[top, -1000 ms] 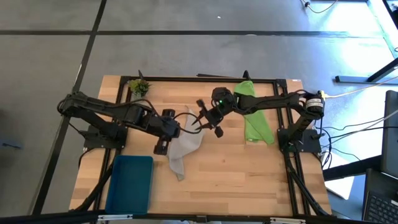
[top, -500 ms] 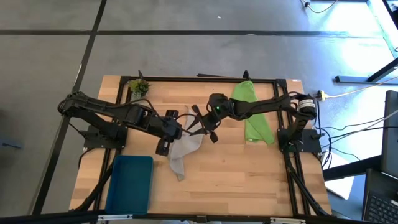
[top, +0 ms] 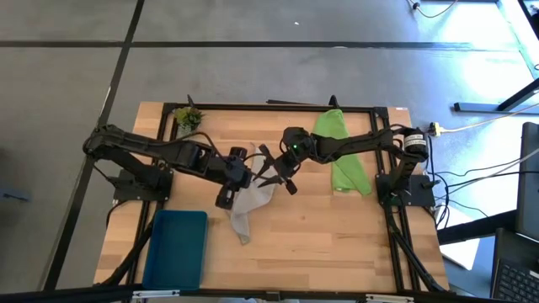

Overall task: Roll microfiber towels into tight, uniform cylinder then place into a basket
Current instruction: Roll the gray towel

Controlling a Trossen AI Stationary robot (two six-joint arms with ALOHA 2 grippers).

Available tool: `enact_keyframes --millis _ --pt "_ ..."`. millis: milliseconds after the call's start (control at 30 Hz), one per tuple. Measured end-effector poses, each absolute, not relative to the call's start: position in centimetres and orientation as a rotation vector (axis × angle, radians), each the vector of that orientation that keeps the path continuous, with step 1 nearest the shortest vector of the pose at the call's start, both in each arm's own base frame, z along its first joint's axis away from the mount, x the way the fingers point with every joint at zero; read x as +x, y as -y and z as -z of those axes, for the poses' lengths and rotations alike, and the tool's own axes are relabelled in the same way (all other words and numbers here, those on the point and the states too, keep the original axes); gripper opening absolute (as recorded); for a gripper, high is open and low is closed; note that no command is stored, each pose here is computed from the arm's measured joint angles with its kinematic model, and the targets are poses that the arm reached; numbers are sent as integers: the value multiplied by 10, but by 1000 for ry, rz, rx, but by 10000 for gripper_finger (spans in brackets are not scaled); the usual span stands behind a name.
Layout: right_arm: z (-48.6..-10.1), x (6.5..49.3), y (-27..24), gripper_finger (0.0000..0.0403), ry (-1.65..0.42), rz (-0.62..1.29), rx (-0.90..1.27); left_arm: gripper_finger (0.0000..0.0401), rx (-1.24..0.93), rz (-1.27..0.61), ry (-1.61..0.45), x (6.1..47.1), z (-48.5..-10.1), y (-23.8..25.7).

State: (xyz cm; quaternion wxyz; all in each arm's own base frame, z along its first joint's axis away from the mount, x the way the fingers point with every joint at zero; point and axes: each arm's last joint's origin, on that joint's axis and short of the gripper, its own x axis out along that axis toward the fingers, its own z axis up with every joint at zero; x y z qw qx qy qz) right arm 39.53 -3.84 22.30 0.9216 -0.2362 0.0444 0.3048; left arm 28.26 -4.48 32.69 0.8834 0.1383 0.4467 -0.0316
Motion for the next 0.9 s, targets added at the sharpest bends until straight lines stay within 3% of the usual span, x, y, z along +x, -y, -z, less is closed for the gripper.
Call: enact_keyframes --millis 900 --pt "-217 393 33 122 -132 -685 -494 0 408 -20 -866 288 -332 35"
